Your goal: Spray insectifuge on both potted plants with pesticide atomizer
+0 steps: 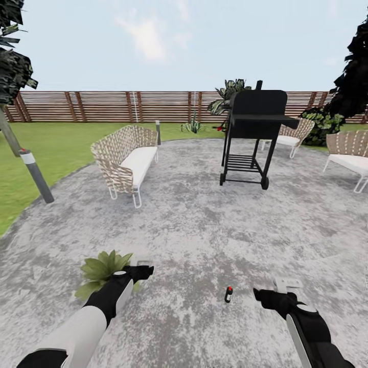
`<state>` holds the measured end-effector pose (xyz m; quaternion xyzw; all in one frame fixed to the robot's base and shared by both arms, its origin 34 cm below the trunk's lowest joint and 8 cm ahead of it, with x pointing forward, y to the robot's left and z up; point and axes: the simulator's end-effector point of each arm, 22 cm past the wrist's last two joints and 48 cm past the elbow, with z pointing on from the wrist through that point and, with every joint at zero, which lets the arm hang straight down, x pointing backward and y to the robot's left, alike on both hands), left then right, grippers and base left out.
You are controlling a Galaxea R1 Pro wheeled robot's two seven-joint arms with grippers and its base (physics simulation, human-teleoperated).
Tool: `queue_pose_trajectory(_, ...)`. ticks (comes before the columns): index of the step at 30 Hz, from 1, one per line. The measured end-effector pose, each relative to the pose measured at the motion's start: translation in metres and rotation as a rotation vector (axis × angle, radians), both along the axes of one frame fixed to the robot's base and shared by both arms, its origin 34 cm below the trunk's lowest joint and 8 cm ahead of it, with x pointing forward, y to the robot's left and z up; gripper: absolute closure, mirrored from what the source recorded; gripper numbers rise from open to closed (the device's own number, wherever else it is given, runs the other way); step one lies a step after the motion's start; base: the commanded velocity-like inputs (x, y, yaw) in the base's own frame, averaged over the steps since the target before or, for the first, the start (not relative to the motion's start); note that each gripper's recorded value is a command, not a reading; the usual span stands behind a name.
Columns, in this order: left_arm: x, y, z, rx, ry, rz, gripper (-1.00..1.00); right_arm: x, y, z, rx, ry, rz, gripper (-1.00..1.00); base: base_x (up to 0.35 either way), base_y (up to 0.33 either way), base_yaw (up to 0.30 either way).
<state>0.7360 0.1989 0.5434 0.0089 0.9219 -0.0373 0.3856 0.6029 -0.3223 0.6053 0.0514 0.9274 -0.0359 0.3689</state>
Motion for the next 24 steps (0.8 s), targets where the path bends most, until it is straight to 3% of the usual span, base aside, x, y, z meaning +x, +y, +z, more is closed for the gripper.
queue_pose_trajectory(8,0.0,0.0,0.0,0.0,0.0,0.0,-1.0,0.0,0.0,0.0001,0.0,0.0,0.0,-1.0,0.0,0.213,-0.263)
queue_pose_trajectory(24,-0.0001,-0.001,0.0,0.0,0.0,-0.002,-1.0,-0.0003,0.0001,-0.0002,0.0,0.001,0.0,-1.0,0.0,0.011,-0.243)
